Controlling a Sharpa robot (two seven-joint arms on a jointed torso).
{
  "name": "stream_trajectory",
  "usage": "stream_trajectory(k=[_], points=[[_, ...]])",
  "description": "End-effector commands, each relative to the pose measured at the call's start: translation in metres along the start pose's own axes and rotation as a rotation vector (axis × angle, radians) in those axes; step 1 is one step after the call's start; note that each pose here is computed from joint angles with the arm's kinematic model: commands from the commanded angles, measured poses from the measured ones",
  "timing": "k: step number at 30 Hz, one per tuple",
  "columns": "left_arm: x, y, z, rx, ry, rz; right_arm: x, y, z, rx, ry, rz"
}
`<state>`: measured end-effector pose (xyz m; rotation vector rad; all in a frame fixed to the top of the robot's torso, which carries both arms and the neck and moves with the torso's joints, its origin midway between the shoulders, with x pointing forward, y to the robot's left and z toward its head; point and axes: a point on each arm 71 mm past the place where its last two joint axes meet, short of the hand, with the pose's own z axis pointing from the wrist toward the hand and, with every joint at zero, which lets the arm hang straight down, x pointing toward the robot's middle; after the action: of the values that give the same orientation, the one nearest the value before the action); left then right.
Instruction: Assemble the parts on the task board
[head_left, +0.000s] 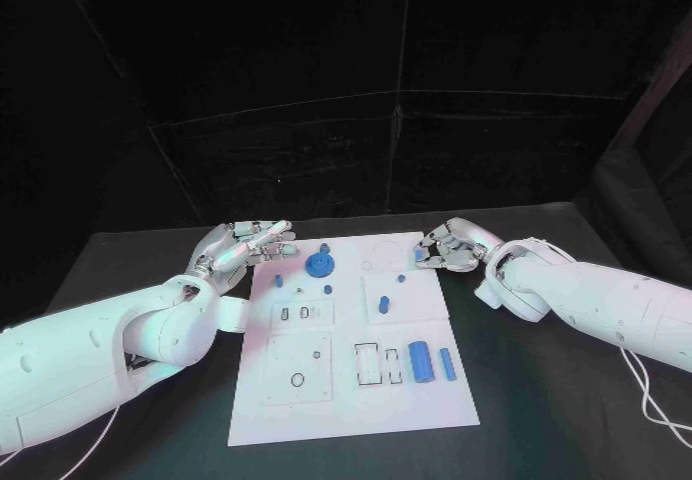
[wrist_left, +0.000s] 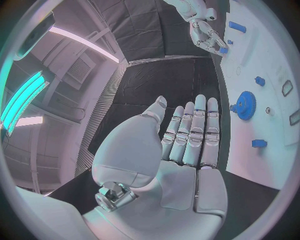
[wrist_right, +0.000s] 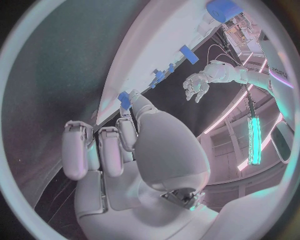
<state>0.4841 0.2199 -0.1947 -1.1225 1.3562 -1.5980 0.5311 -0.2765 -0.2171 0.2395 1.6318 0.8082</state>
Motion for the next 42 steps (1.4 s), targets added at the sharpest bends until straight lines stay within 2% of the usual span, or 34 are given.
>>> stream_trajectory(k=[1,4,11,16,25,31,37,42], points=[[0.0017,-0.0017,-0.0004,0.008,0.018,-0.005,-0.005,0.004,-0.001,0.0,-0.079,-0.008],[0.0014,-0.002,-0.0009,0.008,0.018,-0.005,-0.005,0.009,-0.004,-0.005,-0.094,-0.005],[0.0009,-0.0016,-0.0011,-0.001,0.022,-0.008,0.01,0.051,-0.015,-0.078,-0.085,0.034],[0.0006,-0.0014,-0.0004,-0.002,0.021,-0.007,0.025,0.082,-0.017,-0.105,-0.062,0.036],[-0.0015,-0.0023,0.0006,0.004,0.013,-0.001,0.058,0.124,-0.003,-0.144,0.024,0.038],[-0.003,-0.0032,0.001,0.011,0.002,0.005,0.084,0.15,0.006,-0.17,0.124,-0.016],[-0.0042,-0.0042,0.001,0.021,-0.014,0.014,0.106,0.159,0.011,-0.153,0.166,-0.066],[-0.0036,-0.0046,0.0016,0.026,-0.017,0.016,0.121,0.161,0.014,-0.146,0.174,-0.127]])
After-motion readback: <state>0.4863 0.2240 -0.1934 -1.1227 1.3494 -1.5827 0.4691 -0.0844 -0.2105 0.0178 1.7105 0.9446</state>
